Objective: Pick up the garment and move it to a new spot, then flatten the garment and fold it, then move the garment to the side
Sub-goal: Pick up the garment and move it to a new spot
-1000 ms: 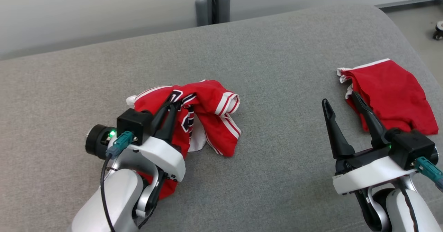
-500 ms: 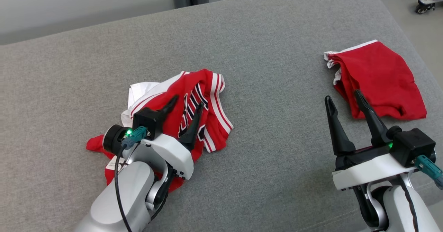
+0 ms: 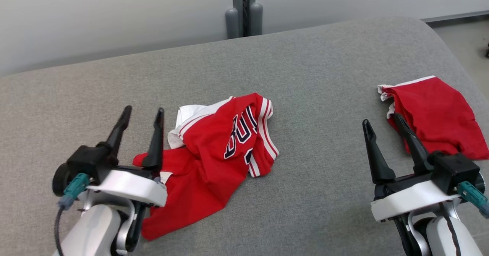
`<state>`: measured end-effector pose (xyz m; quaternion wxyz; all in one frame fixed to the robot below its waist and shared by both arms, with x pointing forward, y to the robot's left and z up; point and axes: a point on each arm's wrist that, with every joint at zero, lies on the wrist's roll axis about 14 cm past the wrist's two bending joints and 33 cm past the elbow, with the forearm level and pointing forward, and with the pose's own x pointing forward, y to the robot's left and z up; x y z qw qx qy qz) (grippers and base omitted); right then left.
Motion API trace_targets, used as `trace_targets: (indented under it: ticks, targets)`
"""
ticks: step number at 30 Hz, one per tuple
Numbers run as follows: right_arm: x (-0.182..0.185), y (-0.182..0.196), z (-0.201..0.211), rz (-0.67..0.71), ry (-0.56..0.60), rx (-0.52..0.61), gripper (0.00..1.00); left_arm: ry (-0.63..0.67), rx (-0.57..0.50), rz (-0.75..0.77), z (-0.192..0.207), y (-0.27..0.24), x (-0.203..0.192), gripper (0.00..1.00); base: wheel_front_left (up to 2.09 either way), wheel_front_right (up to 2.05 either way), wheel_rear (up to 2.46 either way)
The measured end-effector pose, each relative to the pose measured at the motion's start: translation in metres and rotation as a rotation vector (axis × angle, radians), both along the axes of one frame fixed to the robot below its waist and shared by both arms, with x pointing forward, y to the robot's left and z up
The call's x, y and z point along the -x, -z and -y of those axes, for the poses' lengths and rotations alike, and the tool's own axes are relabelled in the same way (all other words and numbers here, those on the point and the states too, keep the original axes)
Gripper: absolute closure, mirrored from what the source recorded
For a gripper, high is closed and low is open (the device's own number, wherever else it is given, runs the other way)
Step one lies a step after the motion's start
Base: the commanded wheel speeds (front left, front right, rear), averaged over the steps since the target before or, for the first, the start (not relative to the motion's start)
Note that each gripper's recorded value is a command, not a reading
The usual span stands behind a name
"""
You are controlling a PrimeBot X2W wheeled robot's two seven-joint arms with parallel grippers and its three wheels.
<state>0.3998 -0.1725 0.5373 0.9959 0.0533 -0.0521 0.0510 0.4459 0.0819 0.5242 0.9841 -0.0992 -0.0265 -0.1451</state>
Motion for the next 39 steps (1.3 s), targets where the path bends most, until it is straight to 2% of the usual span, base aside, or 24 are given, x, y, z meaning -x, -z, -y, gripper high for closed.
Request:
trace_targets:
  ticks: [8,15,29,39]
  targets:
    - [0.008,-0.006,-0.014,0.007,-0.046,0.002,0.00,-0.218,0.012,0.062,-0.083,-0.024,0.024,0.00,0.00,0.00,0.00]
    - [0.018,-0.009,-0.019,0.007,-0.064,0.010,0.00,-0.288,-0.028,0.062,-0.123,-0.022,0.053,0.00,0.00,0.00,0.00]
    - [0.035,-0.008,-0.021,-0.006,-0.078,0.020,0.00,-0.279,-0.051,-0.032,-0.126,0.002,0.099,0.00,0.00,0.00,0.00]
    - [0.032,-0.012,-0.026,0.002,-0.092,0.021,0.00,-0.282,-0.055,-0.051,-0.125,0.001,0.104,0.00,0.00,0.00,0.00]
